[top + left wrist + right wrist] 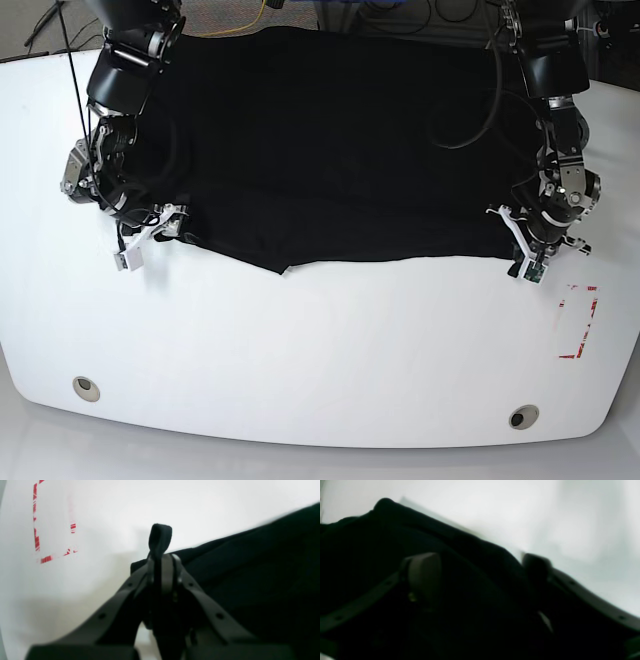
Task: Layout the t-shirt on the table in an organized manner, then fold the t-shirt properly
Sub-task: 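Open the right gripper and shift it inward along the folded hem, then press and adjust the folded hem edge with the right gripper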
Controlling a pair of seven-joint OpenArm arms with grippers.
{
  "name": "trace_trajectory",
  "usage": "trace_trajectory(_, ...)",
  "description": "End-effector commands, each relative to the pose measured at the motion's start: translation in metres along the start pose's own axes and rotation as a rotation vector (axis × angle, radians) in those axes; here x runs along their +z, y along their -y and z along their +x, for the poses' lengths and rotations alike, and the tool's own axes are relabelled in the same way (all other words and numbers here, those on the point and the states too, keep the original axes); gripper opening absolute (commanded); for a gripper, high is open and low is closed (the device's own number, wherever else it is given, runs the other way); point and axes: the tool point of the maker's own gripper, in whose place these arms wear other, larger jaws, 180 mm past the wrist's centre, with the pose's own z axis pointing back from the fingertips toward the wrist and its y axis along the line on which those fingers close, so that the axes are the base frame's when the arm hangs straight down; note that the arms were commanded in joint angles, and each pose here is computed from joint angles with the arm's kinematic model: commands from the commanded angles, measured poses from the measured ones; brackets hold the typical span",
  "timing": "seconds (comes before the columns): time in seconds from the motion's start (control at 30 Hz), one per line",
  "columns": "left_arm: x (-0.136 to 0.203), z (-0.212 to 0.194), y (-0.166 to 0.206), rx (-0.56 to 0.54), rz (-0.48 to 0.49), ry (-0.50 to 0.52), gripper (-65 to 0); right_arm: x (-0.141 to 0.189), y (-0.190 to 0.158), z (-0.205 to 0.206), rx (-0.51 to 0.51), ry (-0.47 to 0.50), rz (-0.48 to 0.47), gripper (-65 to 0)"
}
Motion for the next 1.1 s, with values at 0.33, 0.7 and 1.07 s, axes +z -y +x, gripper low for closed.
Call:
trace_trajectory(0.33,0.003,0.018,-0.013,-0.003,0.029,0.054,-65.0,0.004,0.009,0.003,0.029,-0.031,-0.036,-52.7)
trace_trajectory(0.7,0.003,0.018,-0.013,-0.002,0.028,0.053,-65.0,0.012,0.011,0.023,0.066,0.004,-0.053,-52.0)
trace_trajectory(1.07,0.003,0.018,-0.013,-0.002,0.028,0.053,-65.0,0.016,0.009,0.037,0.084,0.031,-0.061,-30.4)
